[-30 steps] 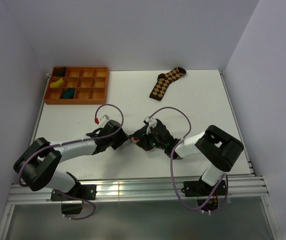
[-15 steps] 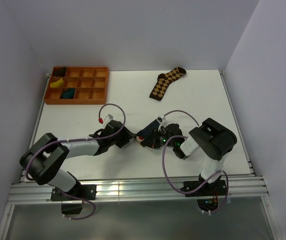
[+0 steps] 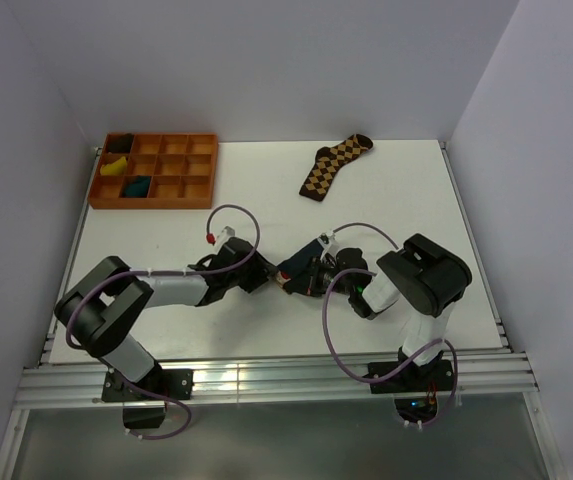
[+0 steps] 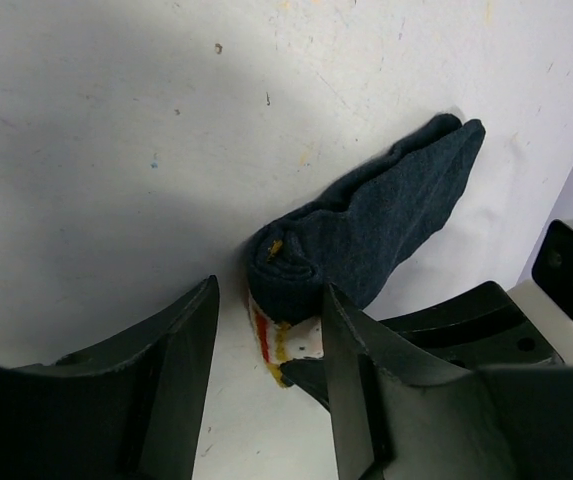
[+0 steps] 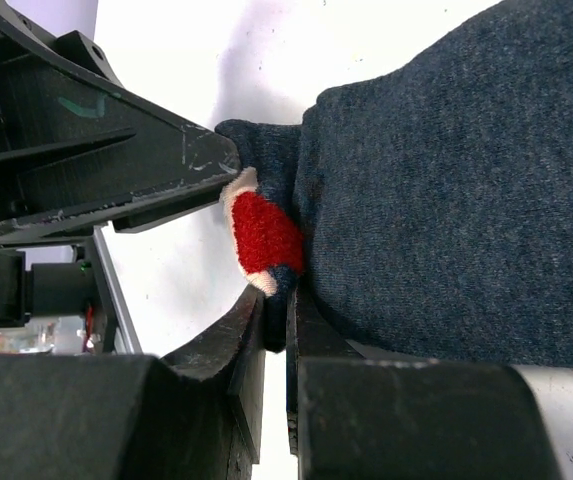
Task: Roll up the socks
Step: Roll the sock at the center of the board.
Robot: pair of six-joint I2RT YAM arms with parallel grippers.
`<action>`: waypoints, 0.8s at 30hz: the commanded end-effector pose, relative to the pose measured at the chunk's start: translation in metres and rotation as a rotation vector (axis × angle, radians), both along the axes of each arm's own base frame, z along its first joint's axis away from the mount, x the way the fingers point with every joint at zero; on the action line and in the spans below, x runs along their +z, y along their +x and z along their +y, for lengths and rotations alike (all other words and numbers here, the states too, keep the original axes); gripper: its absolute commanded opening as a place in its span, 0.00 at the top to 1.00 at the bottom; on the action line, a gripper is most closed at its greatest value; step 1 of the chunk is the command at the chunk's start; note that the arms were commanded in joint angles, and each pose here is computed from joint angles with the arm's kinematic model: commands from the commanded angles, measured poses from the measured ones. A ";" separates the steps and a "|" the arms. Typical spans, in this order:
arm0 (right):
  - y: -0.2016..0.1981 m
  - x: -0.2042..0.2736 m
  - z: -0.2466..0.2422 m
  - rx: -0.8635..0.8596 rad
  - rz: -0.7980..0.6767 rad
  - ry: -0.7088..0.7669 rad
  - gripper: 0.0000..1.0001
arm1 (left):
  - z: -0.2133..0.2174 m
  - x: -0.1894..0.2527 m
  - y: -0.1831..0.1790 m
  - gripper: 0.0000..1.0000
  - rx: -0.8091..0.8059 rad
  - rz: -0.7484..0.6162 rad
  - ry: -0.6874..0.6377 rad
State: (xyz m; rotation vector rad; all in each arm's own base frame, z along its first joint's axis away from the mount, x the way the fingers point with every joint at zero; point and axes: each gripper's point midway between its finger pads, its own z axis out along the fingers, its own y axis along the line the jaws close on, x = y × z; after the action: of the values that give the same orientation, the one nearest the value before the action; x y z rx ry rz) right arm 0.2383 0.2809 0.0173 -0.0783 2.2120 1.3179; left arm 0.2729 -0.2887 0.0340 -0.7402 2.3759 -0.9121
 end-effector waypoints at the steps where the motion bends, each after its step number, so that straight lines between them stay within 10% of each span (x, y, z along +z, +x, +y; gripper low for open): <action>1: -0.006 -0.019 -0.007 -0.014 0.067 -0.042 0.99 | -0.014 0.003 0.000 0.51 -0.048 -0.009 -0.003; 11: -0.002 -0.014 -0.008 -0.021 0.060 -0.039 0.96 | -0.014 -0.015 -0.006 0.71 -0.069 0.033 0.087; 19: 0.019 0.024 -0.022 -0.063 -0.033 -0.146 0.62 | -0.002 -0.018 -0.005 1.00 -0.069 0.023 0.203; 24: 0.044 0.042 -0.047 -0.168 -0.070 -0.275 0.55 | 0.001 -0.019 -0.004 1.00 -0.080 0.019 0.251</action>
State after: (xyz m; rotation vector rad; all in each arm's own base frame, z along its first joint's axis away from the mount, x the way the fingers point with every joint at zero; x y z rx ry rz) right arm 0.2660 0.2565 0.0631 -0.0620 2.2153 1.1084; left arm 0.2714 -0.3007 0.0282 -0.6132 2.4543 -0.7638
